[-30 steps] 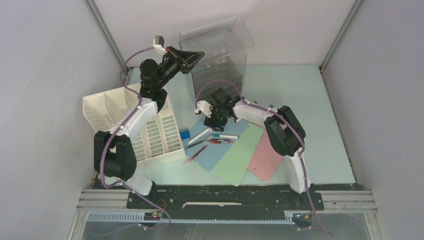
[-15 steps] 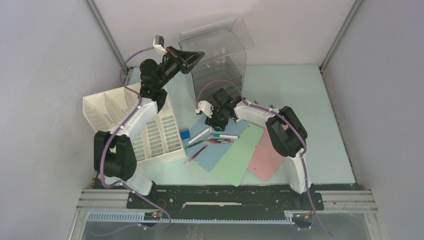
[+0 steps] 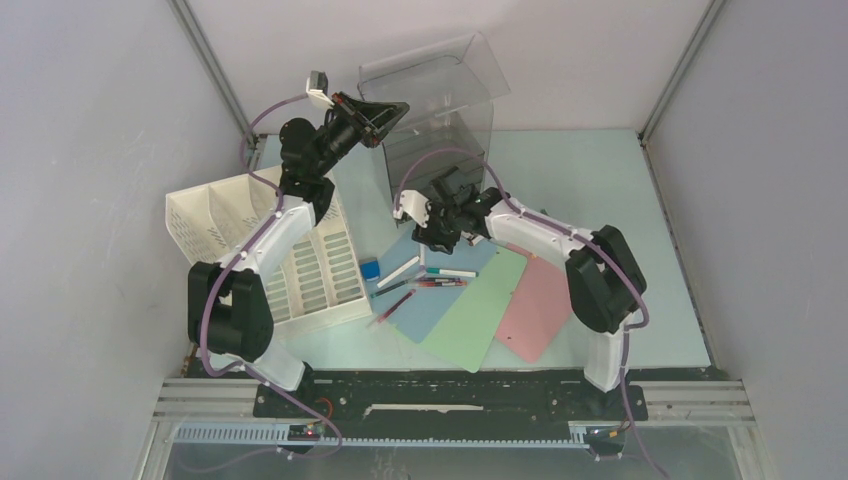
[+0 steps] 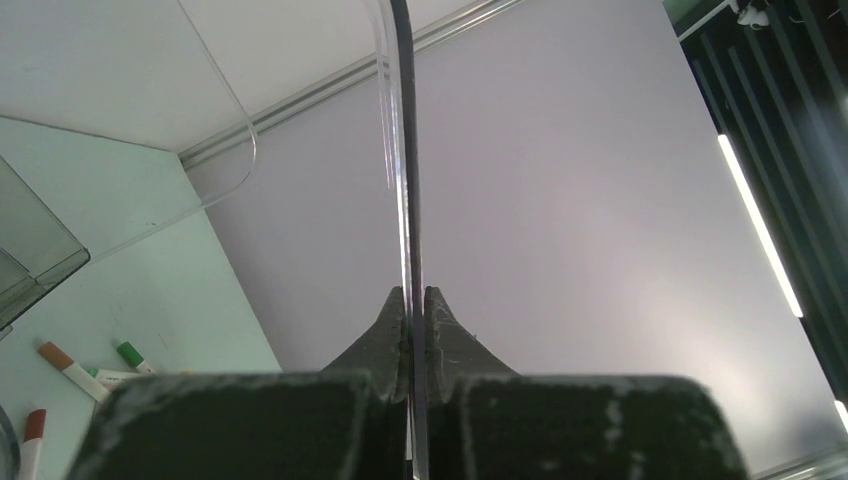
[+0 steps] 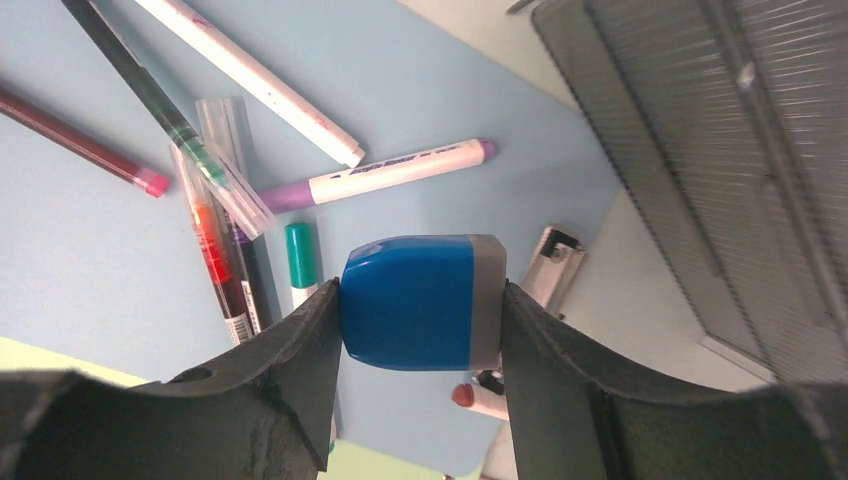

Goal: Organize the desk
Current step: Pick up the stationery from the center of the board.

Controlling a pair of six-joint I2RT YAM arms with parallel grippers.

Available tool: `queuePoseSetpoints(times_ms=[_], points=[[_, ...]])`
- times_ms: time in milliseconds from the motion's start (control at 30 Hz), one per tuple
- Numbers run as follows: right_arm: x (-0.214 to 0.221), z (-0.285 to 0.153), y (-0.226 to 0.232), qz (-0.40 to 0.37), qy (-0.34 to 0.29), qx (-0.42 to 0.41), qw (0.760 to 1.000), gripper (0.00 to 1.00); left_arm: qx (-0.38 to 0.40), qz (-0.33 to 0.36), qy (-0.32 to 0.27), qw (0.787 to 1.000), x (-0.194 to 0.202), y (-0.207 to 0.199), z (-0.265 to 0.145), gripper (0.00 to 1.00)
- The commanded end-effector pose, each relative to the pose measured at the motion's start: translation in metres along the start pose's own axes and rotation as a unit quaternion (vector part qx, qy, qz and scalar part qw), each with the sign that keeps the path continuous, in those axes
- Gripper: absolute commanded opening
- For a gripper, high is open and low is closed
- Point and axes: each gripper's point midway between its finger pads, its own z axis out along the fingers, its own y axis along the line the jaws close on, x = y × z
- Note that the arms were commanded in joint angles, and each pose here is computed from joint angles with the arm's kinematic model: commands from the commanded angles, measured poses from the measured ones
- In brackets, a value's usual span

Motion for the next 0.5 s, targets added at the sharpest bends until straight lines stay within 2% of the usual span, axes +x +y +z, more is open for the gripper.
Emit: queuePoseSetpoints(times_ms=[0,267,467], points=[[-0.033,-0.042,-0.012,-0.038,-0.037,0.048,0.997,0.07,0.075,0.043,-0.023,0.996,-0.015,-0.053,-0.003,0.00],[-0.060,-0.086,-0.042,-0.093,-0.061,0.141,0.984,0.07,0.082,0.046,-0.028,0.995,-0.017,-0.061,-0.004,0.00],[-0.080,-0.107,-0.079,-0.118,-0.079,0.238,0.961,0.06,0.086,0.048,-0.029,0.995,-0.019,-0.065,-0.003,0.00]])
